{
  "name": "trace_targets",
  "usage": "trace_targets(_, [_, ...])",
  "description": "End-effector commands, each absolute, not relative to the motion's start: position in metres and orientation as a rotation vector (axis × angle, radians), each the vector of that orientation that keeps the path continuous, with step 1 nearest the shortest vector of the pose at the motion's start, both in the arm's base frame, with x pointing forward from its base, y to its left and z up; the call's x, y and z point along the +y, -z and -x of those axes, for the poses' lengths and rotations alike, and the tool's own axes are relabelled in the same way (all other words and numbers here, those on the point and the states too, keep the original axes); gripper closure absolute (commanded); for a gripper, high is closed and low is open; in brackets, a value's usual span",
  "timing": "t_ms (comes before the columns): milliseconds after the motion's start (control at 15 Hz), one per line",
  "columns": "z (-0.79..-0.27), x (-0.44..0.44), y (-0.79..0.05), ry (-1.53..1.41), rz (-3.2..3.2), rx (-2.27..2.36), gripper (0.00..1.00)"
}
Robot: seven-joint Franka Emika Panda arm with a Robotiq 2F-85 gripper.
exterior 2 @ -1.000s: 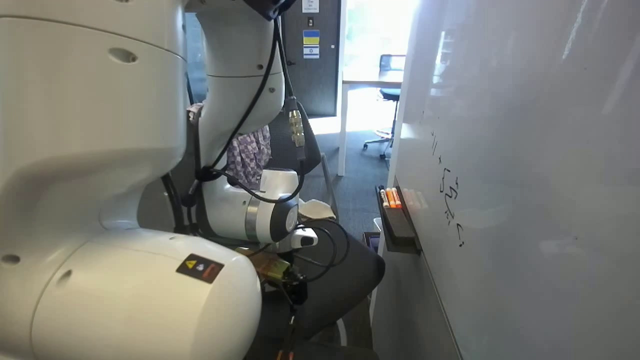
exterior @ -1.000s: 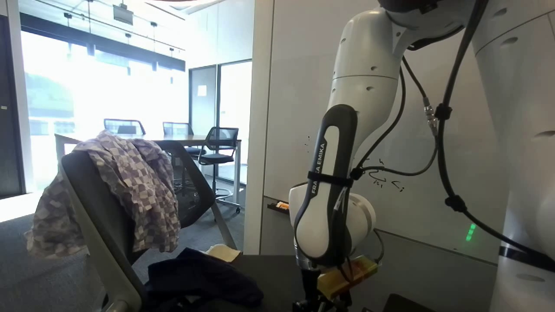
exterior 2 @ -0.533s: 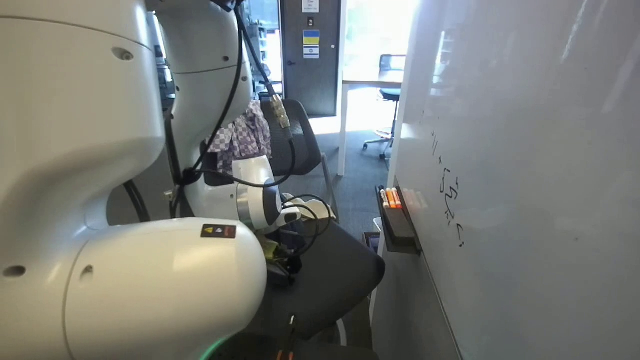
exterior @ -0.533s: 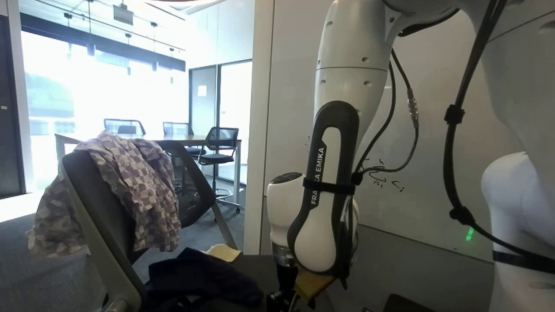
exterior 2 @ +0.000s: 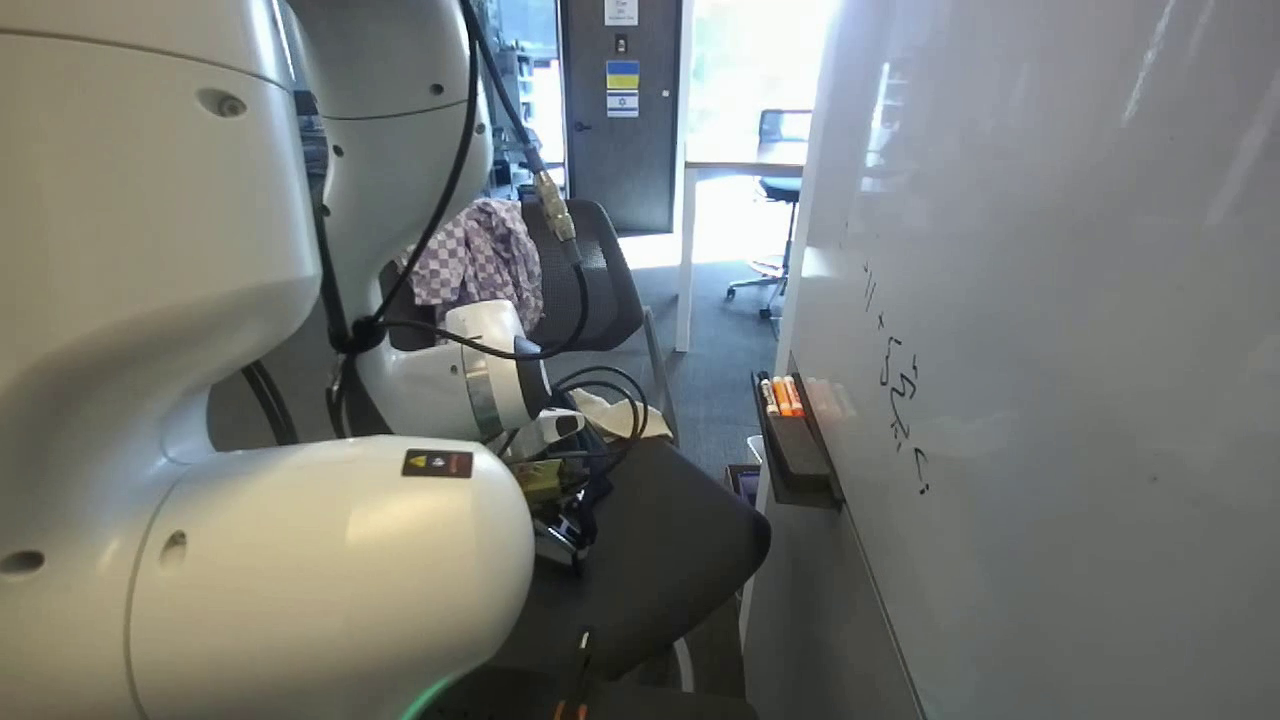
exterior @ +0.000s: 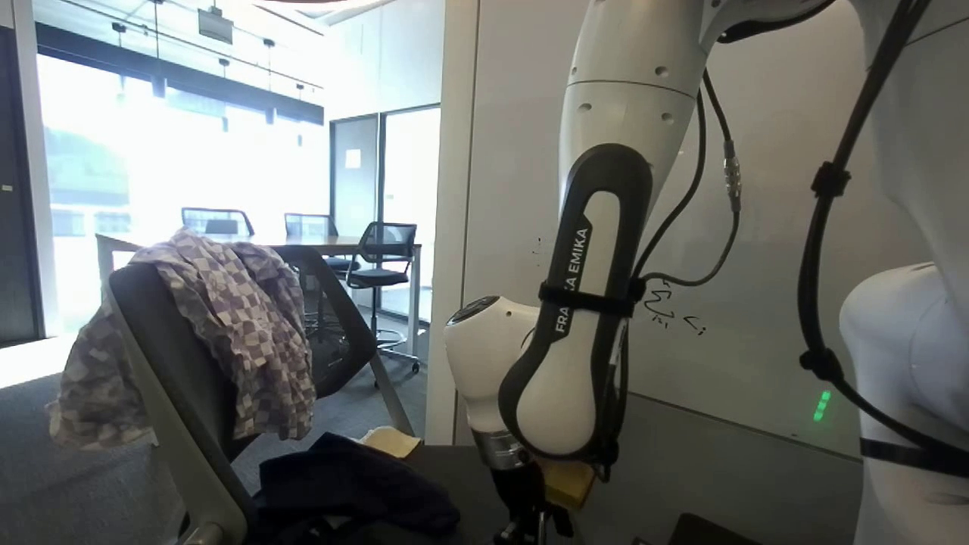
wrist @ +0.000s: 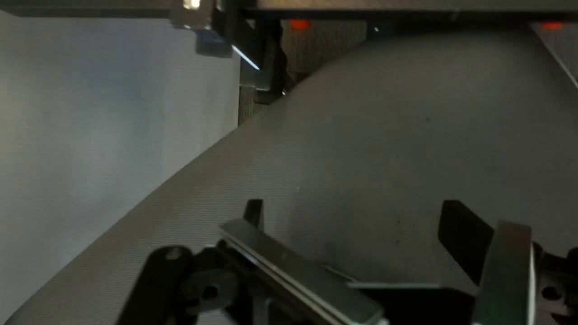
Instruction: Erase the writings on the white board using the eraser
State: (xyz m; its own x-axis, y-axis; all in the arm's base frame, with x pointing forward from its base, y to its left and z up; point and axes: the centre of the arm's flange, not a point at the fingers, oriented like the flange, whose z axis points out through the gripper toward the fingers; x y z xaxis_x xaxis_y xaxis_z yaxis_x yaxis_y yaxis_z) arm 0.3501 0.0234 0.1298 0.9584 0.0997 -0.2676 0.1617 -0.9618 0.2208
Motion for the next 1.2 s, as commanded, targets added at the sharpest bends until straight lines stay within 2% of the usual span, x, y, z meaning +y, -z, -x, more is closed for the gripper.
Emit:
trace_targets(0, [-0.329,0.009,-0.156,0.460,-2.812,0.473,0.00])
trace_targets(600, [-0.356,0.024,-0.140,0.582,-2.648,1.138,0.00])
trace_targets(1133, [-0.405,0.062,-0.142,0.520,-2.380,1.719,0.00])
